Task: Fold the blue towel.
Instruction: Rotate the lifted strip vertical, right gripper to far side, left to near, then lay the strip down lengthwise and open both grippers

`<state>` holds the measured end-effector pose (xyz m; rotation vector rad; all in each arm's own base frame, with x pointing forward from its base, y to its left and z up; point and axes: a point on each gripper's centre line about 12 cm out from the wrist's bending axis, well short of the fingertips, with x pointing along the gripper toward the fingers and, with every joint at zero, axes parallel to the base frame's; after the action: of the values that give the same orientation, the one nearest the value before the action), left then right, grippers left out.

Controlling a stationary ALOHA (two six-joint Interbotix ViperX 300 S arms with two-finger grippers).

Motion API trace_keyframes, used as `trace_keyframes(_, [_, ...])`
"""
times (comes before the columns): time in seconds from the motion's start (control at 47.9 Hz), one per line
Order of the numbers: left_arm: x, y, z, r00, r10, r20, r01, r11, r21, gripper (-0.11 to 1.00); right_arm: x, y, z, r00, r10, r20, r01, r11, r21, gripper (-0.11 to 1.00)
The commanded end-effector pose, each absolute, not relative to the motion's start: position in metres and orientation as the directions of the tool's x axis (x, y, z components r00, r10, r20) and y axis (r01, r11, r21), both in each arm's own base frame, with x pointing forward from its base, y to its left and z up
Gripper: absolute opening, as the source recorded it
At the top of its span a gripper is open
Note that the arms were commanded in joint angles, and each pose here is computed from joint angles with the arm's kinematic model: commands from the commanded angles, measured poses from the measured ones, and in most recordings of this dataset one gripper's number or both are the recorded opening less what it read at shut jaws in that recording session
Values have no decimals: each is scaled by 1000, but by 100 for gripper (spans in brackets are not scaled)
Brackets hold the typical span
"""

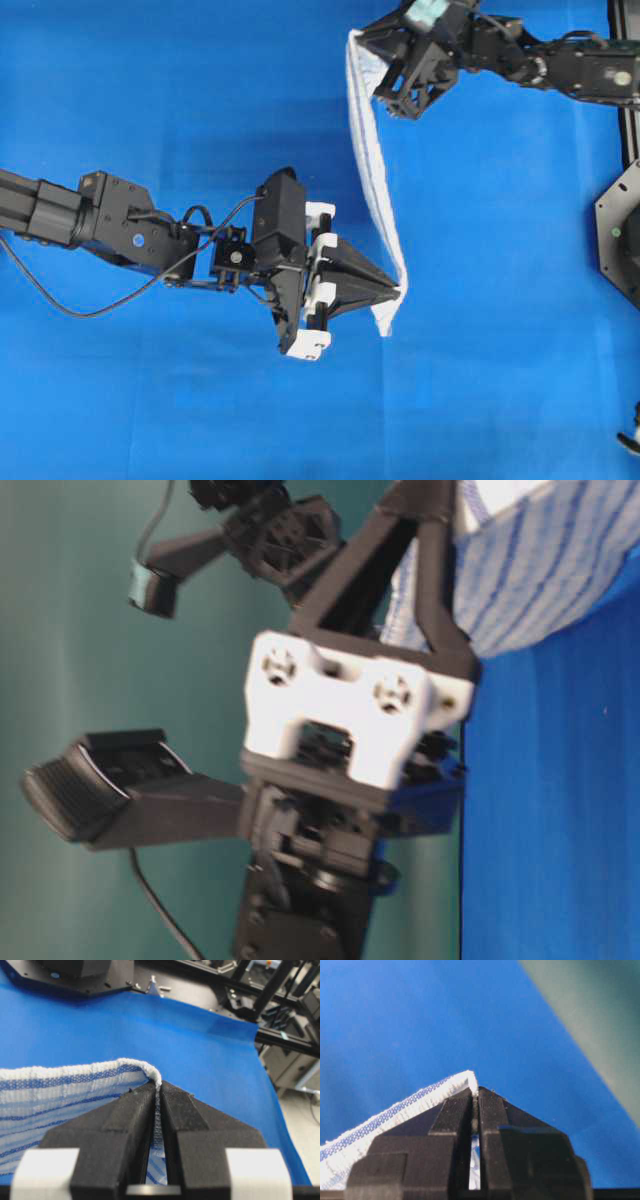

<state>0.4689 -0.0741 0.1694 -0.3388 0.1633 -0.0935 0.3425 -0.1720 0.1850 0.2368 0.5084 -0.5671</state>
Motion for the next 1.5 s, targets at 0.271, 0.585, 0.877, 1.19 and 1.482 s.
trace_keyframes(0.271, [446, -84, 163, 981, -138, -136, 79, 926, -368, 3, 370, -184, 180, 728, -438, -528, 555, 828, 78, 25])
trace_keyframes(0.585, [417, -80, 147, 970, -141, -200, 39, 896, -442, 3, 391, -189, 172, 729, -406, -550, 533, 842, 85, 25])
trace_keyframes(0.877, [400, -81, 136, 956, -150, -251, 17, 885, -465, 3, 416, -189, 153, 727, -358, -586, 501, 860, 96, 25])
trace_keyframes(1.19, [400, -85, 130, 932, -157, -325, -18, 878, -478, 67, 432, -176, 145, 735, -321, -598, 448, 891, 72, 73])
trace_keyframes(1.482, [378, -81, 159, 912, -165, -375, -39, 877, -479, 91, 429, -174, 179, 774, -333, -538, 420, 906, 43, 92])
